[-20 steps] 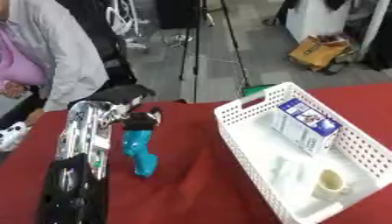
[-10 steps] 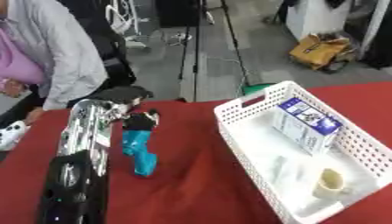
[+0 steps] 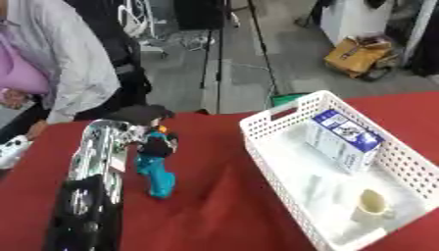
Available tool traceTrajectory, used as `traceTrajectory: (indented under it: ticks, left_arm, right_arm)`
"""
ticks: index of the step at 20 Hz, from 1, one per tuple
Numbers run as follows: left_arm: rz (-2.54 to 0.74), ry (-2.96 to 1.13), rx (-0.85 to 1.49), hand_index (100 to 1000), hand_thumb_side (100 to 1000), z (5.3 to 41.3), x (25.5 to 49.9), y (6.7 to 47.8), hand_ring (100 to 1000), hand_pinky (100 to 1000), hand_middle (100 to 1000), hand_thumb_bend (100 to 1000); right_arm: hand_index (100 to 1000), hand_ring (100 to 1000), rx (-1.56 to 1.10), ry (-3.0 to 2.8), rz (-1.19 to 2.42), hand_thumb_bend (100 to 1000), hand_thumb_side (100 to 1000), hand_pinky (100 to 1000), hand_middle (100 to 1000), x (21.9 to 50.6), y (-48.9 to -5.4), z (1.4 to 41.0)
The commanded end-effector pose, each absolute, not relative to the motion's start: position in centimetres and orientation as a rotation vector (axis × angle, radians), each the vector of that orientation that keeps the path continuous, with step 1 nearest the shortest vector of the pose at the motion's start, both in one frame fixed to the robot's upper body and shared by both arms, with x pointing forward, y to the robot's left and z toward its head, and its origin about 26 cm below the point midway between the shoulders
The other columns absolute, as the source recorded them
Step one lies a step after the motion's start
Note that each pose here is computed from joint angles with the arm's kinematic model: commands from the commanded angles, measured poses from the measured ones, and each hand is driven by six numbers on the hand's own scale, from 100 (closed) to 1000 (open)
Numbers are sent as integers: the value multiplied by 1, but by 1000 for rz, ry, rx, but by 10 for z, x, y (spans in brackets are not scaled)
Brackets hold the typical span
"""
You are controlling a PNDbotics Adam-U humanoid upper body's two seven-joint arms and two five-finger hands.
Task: Pick up objects on the table and place them in the box.
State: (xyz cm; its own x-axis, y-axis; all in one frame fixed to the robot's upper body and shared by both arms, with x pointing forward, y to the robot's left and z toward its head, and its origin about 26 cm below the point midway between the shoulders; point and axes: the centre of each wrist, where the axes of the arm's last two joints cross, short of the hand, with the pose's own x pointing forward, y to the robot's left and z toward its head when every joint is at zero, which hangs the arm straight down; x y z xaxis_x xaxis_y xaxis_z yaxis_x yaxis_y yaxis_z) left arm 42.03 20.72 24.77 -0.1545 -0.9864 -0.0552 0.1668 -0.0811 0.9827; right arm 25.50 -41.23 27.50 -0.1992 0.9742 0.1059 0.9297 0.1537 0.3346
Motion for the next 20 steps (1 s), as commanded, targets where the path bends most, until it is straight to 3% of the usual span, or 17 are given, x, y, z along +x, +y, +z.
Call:
traceTrajectory:
  ticks: [1,20]
  left_arm:
    - [-1450,-1155,1095,1000,619,256,420,215,914,722,994,100]
    - [-1479,-1115,1091,1000,637,238,433,221,907,715,985,100]
  right_arm:
    - [418,543,1852,2268,493,100,506,696,415,253,-411,284]
    - [416,543,1824,2274,493,100,520,694,415,253,-410,286]
